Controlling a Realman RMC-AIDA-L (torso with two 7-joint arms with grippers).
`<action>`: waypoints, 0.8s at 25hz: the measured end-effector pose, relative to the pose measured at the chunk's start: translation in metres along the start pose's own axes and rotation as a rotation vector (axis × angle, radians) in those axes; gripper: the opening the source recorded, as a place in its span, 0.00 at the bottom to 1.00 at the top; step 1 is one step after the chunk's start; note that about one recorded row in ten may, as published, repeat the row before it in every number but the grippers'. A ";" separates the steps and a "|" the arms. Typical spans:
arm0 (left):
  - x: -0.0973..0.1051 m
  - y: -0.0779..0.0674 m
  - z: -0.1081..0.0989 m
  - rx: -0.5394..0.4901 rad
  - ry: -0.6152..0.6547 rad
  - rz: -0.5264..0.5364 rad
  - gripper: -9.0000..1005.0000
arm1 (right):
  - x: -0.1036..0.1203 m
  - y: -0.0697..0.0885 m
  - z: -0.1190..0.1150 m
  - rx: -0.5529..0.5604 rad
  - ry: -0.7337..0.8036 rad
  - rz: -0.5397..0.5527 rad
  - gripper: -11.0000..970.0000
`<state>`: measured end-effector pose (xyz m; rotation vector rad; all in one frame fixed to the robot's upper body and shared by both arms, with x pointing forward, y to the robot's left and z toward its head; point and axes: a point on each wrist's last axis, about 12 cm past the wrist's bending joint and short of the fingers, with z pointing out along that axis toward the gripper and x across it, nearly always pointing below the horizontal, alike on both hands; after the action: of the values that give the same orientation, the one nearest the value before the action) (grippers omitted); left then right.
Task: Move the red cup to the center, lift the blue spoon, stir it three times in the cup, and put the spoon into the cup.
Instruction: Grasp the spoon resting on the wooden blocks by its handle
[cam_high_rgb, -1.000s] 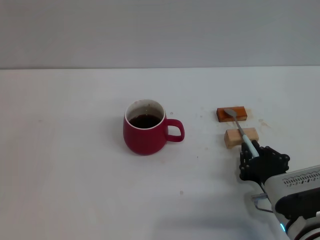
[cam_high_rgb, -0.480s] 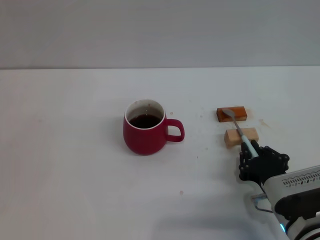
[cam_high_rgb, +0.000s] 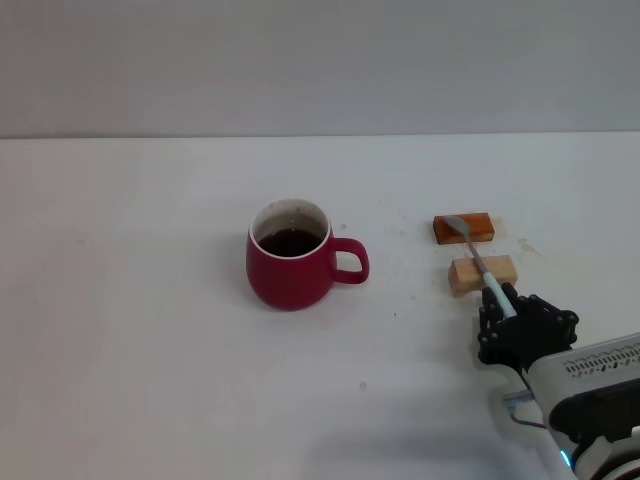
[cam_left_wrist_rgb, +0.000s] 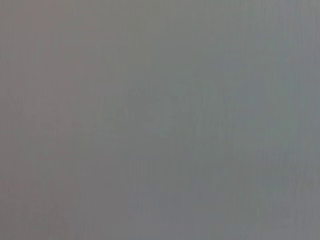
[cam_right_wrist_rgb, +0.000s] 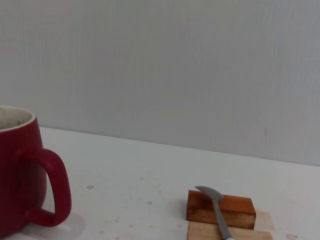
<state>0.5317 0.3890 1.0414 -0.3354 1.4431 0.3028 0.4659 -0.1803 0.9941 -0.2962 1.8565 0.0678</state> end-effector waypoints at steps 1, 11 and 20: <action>0.000 0.000 0.000 0.000 0.000 0.000 0.86 | 0.000 0.000 0.000 0.000 0.000 0.000 0.18; 0.000 0.000 -0.001 -0.001 -0.005 -0.003 0.86 | 0.000 -0.002 -0.004 0.023 -0.023 0.001 0.18; 0.000 0.000 -0.001 -0.001 -0.005 -0.004 0.86 | -0.001 -0.002 -0.008 0.038 -0.047 -0.008 0.18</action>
<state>0.5305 0.3880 1.0411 -0.3378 1.4377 0.3008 0.4592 -0.1834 0.9978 -0.2739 1.8075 0.0337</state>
